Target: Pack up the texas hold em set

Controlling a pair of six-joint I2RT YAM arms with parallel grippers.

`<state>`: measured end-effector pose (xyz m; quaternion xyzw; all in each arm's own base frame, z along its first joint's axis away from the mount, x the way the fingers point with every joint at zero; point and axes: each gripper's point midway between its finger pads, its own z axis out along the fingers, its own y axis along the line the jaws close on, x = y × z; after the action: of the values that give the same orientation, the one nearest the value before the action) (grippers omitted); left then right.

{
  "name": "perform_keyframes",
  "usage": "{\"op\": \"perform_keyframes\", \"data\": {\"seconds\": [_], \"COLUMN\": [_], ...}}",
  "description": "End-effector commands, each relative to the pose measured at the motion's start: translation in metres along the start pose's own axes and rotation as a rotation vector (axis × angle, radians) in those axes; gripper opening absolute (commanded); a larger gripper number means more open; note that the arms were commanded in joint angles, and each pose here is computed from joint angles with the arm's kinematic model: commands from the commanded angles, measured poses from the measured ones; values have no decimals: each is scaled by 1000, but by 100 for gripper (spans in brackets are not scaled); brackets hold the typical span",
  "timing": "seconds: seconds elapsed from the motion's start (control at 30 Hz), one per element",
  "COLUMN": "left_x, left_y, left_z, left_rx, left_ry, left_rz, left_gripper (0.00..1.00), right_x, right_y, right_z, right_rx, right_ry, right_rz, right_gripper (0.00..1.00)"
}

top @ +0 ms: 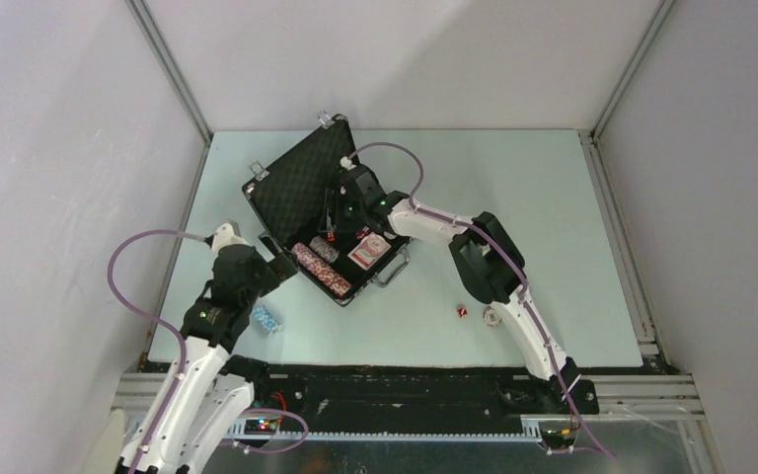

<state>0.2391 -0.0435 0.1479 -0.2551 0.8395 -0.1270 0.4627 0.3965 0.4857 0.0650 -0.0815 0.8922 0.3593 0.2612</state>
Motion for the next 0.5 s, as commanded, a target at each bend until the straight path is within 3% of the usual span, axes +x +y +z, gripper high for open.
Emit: {"op": "perform_keyframes", "data": {"seconds": [0.0, 0.03, 0.1, 0.13, 0.17, 0.33, 0.47], "left_x": [-8, -8, -9, -9, -10, -8, -6], "left_y": [-4, -4, -4, -4, -4, -4, -3], "left_z": [-3, -3, -4, -4, -5, -4, -1], "left_rx": [10, 9, 10, 11, 13, 10, 6], "left_ry": [-15, -17, -19, -20, -23, -15, -9], "left_rz": [-20, -20, -18, -18, -18, -16, -14], "left_gripper": [100, 100, 100, 100, 100, 100, 100], "right_x": [-8, -6, -6, -11, -12, -5, 0], "right_y": [7, 4, -6, -11, -19, -21, -25], "right_z": [2, 2, 3, 3, 3, 1, 6], "right_rx": [15, 36, 99, 141, 199, 298, 338], "right_ry": [-24, -23, -46, -78, -106, -145, -149], "right_rz": [42, 51, 85, 119, 148, 147, 147], "right_gripper": [50, 49, 40, 29, 28, 39, 41]}}
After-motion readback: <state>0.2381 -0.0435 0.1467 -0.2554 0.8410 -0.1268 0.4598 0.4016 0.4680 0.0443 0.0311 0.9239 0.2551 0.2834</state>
